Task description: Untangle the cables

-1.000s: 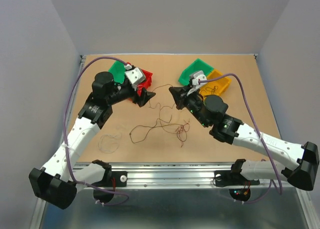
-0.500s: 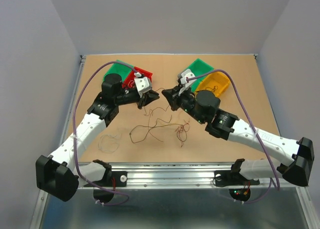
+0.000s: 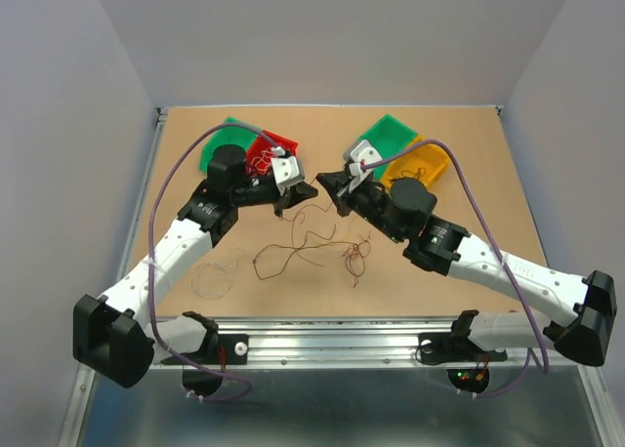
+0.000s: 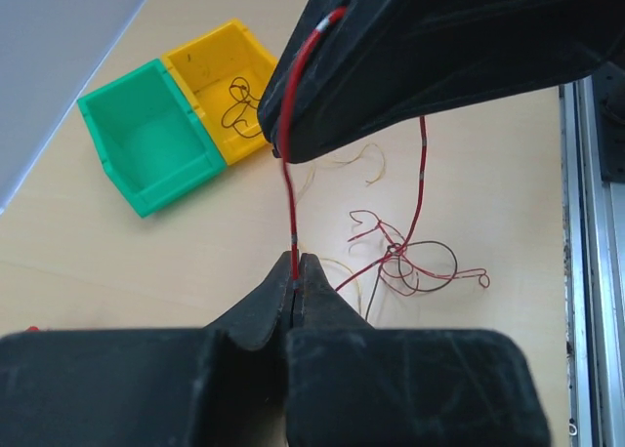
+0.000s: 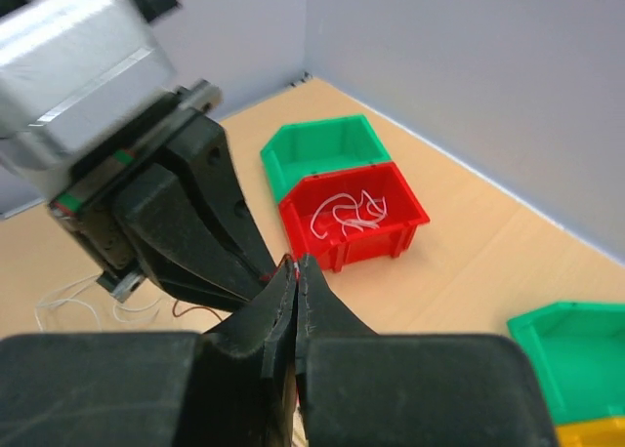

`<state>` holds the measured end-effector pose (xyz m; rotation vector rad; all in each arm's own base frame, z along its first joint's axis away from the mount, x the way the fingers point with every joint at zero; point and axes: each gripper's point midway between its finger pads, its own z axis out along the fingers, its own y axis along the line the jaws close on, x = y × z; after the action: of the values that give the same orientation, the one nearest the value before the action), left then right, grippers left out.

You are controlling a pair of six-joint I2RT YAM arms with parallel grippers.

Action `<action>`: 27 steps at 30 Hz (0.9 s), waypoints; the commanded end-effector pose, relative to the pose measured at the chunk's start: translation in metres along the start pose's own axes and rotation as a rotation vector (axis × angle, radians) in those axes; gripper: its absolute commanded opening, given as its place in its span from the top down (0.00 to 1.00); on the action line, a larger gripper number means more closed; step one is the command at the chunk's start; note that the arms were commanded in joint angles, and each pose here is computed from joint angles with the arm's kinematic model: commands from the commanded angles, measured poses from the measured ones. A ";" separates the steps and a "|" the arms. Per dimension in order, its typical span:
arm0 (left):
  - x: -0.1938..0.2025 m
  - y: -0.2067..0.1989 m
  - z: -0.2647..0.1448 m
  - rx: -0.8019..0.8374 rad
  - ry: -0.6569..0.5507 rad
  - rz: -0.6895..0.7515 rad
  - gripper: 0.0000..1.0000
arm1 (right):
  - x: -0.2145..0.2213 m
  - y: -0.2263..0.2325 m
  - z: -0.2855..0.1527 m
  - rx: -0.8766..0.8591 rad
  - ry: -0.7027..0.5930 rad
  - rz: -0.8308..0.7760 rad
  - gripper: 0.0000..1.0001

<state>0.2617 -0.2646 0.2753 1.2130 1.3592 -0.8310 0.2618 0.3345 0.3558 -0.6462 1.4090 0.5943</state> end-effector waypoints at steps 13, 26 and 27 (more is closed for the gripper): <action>0.024 -0.029 0.013 0.214 0.038 -0.002 0.55 | -0.058 0.022 -0.031 -0.172 -0.287 -0.169 0.99; 0.029 -0.040 0.014 0.295 0.092 -0.003 0.52 | -0.046 0.034 -0.030 -0.241 -0.250 -0.192 1.00; 0.028 -0.036 0.015 0.274 0.090 -0.008 0.52 | -0.043 0.033 -0.029 -0.236 -0.236 -0.188 0.99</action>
<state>0.2322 -0.2785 0.2205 1.4705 1.3956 -1.0150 0.2217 0.3369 0.3734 -0.8715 1.1067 0.6432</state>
